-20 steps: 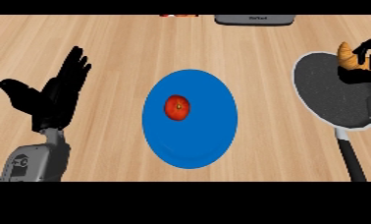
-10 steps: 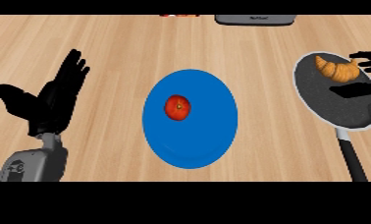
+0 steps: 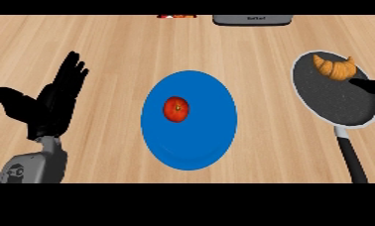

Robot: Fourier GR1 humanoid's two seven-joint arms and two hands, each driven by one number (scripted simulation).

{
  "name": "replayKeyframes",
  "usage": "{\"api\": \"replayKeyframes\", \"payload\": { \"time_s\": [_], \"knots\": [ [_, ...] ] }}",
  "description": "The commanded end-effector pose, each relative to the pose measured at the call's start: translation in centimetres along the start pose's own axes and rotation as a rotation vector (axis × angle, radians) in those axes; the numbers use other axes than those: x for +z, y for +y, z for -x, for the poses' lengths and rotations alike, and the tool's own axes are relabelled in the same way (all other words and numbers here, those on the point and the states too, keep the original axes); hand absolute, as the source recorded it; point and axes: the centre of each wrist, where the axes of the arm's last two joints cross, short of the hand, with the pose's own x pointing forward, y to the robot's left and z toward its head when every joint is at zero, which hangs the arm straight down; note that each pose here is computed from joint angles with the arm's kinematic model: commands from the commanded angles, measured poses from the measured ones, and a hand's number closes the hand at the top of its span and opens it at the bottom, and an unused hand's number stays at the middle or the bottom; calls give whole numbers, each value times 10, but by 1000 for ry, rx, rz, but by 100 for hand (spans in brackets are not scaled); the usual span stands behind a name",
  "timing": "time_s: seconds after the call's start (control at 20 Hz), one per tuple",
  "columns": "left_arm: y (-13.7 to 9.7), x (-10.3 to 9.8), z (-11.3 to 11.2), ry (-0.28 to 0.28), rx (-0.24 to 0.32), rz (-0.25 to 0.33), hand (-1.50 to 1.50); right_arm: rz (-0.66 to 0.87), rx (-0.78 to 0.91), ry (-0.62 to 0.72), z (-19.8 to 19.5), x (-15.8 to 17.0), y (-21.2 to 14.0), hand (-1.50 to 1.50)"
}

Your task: Pick the croissant from the plate and place it in the pan

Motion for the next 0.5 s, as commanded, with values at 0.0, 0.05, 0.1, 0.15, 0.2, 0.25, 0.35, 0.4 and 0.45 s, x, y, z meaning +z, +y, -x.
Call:
{"api": "replayKeyframes", "payload": {
  "time_s": [0.0,0.05,0.1,0.15,0.2,0.25,0.35,0.4,0.45],
  "knots": [
    [4,5,-4,22,11,9,0,44,-204,-2,28,6,-45,-150],
    [11,7,3,6,-1,-22,0,58,-213,11,45,22,-37,-150],
    [-4,-1,-10,3,3,-19,0,29,-232,-5,46,20,-63,-150],
    [2,0,-19,4,-4,-12,0,41,-299,-45,43,16,-76,-150],
    [-1,-5,-12,3,3,-31,0,27,-306,-58,54,24,-89,-150],
    [7,10,-1,20,-5,-39,0,23,-328,-67,70,37,-103,-150],
    [10,7,-3,1,-1,-22,0,-34,-394,-64,84,51,-114,-150],
    [8,9,2,19,9,-27,0,-29,-409,-73,84,52,-128,-150],
    [8,5,6,12,-18,-40,0,-60,-440,-88,95,64,-128,-150]
  ]
}}
